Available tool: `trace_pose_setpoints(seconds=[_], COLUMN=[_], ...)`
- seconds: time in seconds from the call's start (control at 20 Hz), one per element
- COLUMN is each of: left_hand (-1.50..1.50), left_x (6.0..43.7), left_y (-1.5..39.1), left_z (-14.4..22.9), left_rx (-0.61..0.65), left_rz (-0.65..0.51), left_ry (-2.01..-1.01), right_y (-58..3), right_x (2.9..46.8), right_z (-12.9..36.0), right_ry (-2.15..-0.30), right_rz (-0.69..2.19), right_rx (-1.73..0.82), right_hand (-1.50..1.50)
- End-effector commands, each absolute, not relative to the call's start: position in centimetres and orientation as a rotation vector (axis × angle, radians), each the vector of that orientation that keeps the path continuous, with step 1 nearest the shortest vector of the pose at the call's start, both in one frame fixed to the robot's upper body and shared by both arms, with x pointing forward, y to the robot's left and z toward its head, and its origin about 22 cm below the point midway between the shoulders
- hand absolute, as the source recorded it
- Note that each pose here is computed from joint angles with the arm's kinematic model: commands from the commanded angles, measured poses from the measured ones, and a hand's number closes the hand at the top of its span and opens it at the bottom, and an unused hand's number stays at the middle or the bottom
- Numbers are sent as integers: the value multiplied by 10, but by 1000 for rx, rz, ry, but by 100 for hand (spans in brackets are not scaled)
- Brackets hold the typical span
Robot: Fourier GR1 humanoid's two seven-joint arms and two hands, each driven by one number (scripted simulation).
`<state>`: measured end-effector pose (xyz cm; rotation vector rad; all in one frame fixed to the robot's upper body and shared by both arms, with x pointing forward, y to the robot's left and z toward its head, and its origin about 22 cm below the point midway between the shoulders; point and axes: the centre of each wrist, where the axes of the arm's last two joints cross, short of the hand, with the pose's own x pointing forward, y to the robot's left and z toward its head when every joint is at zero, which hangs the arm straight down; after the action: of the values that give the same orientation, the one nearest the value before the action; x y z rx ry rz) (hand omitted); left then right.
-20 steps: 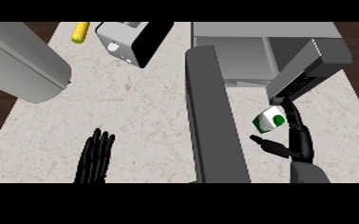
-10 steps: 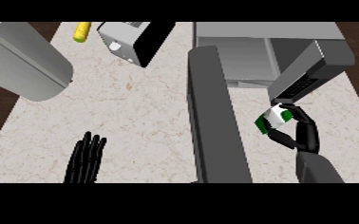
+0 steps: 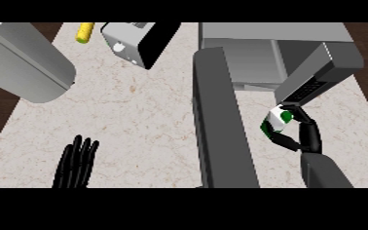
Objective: Pick up the milk, place it into the microwave and close the microwave
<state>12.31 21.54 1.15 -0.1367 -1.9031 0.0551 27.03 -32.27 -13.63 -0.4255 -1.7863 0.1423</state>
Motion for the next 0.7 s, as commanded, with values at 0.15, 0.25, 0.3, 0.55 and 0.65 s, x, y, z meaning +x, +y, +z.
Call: trace_pose_setpoints(seconds=[0.15, 0.25, 0.3, 0.55, 0.65], left_hand=[-150, -150, -150, -150, -150], left_x=[118, 128, 124, 116, 111], left_y=[234, 235, 227, 235, 238], left_z=[16, 14, 11, 2, -2], left_rx=[-137, -101, -134, -104, -109], left_rz=[54, 68, 62, 75, 80], left_ry=[-1897, -1893, -1887, -1901, -1876], right_y=[-295, -278, -285, -266, -243], right_x=[259, 257, 274, 276, 290], right_z=[-153, -157, -145, -144, -134], right_ry=[-1903, -1895, -1903, -1963, -1968], right_rz=[135, 128, 133, 118, 118], right_rx=[-283, -201, -210, -146, -105], right_hand=[150, 150, 150, 150, 150])
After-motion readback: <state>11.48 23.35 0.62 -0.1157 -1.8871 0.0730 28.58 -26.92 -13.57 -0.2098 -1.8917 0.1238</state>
